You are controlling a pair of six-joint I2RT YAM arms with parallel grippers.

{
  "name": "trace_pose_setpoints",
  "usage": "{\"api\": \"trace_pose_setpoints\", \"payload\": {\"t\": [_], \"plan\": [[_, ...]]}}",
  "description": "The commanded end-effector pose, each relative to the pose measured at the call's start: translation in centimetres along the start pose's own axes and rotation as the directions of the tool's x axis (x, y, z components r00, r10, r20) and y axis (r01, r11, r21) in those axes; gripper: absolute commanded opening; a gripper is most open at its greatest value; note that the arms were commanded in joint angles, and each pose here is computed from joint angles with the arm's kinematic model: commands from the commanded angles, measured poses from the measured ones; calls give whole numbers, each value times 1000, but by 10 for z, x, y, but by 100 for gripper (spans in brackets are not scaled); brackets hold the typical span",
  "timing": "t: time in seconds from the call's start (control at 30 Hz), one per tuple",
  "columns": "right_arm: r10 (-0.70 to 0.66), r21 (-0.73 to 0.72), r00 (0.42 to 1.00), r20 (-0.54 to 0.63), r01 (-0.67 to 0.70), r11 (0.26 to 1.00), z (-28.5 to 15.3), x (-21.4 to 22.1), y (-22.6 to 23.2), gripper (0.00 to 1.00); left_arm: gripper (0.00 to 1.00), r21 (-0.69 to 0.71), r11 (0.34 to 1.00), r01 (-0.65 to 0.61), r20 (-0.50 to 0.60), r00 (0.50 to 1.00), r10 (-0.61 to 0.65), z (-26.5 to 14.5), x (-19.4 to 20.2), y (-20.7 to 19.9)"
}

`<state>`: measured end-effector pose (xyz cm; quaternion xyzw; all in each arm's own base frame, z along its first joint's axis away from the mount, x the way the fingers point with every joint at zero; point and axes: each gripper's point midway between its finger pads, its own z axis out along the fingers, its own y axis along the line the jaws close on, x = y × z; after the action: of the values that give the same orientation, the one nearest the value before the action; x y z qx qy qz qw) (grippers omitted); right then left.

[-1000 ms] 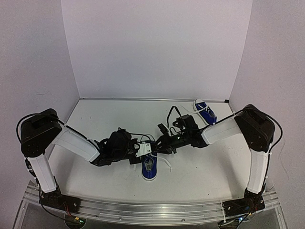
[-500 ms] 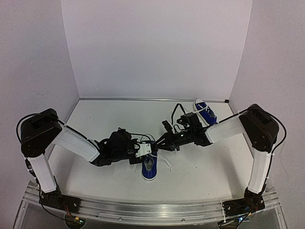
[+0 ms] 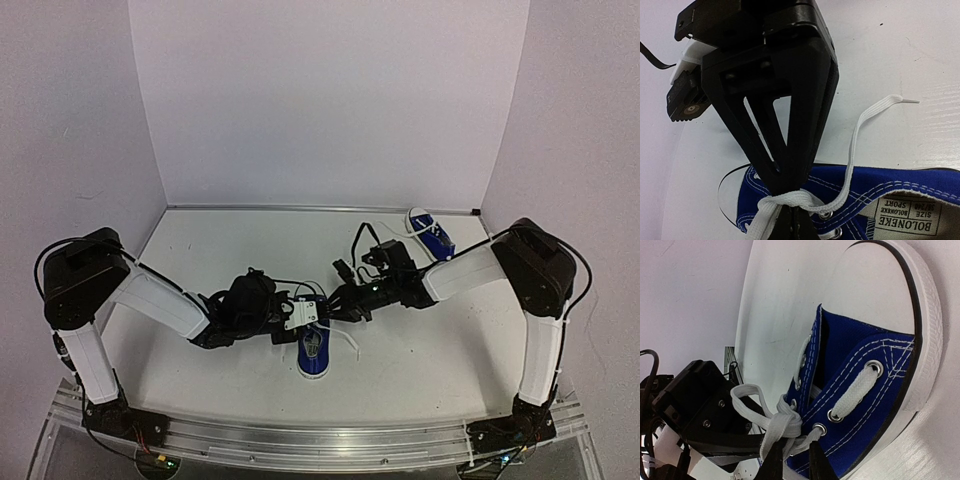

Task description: Tie the shoes

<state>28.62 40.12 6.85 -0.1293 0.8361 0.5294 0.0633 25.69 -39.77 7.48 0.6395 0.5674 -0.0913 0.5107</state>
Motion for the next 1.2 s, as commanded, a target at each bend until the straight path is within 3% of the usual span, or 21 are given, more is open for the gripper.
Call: {"api": "trace_pose_setpoints", "payload": {"t": [0.0,0.47,0.77,1.17], "plan": [[-47,-46,999,-19,46,998,8,-2,16,17,0,8,1000,-18,6,1000,18,2,-4,0],[-16,-79,999,-51,12,997,16,5,15,18,0,-6,1000,-20,4,1000,20,3,-3,2],[-19,-81,999,-48,15,997,17,5,14,1,0,-19,1000,-20,-1,1000,20,3,-2,5],[-67,-63,997,28,69,996,3,-7,29,0,5,-37,999,-34,-36,999,32,-12,-3,11]]}}
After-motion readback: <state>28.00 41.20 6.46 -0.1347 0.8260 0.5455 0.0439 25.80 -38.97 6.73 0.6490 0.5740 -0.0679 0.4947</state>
